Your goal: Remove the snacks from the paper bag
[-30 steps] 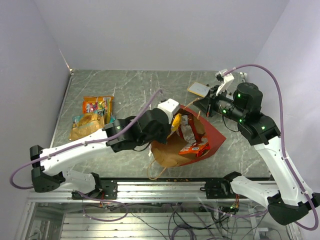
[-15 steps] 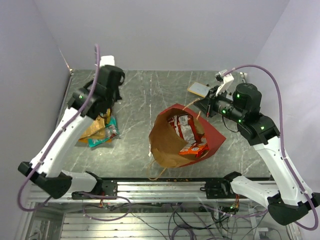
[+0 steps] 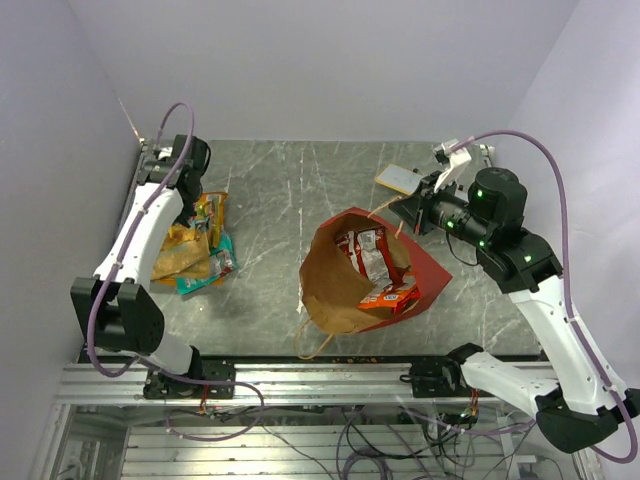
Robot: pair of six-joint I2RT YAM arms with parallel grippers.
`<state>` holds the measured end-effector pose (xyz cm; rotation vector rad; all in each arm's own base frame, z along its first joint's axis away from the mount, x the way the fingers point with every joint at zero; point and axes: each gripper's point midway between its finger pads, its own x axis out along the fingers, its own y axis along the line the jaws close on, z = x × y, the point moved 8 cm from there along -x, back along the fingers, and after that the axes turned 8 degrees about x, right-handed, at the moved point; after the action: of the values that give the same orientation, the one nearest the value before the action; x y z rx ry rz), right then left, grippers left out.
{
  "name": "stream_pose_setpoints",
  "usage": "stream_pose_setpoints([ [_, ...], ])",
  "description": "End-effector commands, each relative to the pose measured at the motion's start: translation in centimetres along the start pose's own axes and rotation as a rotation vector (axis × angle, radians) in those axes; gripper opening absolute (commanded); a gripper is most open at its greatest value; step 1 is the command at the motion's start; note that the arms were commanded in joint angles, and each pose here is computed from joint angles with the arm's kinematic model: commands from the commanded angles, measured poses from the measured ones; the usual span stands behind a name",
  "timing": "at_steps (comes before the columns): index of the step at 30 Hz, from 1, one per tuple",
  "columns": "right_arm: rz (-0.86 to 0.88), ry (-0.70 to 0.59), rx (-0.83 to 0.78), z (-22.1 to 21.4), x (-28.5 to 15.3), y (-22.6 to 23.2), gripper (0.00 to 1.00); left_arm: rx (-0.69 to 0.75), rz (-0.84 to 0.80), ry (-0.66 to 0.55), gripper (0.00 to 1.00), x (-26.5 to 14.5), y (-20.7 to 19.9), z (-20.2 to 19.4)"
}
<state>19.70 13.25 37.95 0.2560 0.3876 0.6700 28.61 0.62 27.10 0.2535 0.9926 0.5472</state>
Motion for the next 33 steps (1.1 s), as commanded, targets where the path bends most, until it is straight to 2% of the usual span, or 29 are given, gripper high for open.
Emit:
stream_pose_setpoints([
  [1,0.005,-0.024,-0.005,0.2,-0.2,0.1,0.0,0.08,-0.078,0.086,0.07,1.7,-1.8,-2.1],
  [7,0.019,-0.017,-0.004,0.0,-0.1,0.2,0.0,0.129,-0.097,0.134,0.07,4.5,-3.8,-3.5],
  [10,0.02,-0.009,-0.005,0.0,-0.1,0.2,0.0,0.148,-0.189,0.152,0.08,5.1,-5.3,-3.6],
  [12,0.019,-0.012,-0.003,0.0,-0.2,0.2,0.0,0.147,-0.244,0.155,0.16,5.0,-5.8,-3.5],
  [16,0.014,-0.016,-0.005,0.0,-0.3,0.2,0.0,0.111,-0.299,0.129,0.39,3.9,-5.7,-3.3],
  [18,0.006,-0.016,-0.007,0.0,-0.4,0.1,0.0,0.097,-0.34,0.115,0.45,3.2,-5.6,-3.2],
  [25,0.0,-0.017,-0.01,0.0,-0.3,0.0,0.0,0.034,-0.448,0.054,0.59,0.2,-4.9,-2.3],
  [33,0.016,-0.008,-0.003,-0.1,-0.1,0.1,0.0,-0.062,-0.583,-0.037,0.65,-2.8,-4.4,-1.4],
])
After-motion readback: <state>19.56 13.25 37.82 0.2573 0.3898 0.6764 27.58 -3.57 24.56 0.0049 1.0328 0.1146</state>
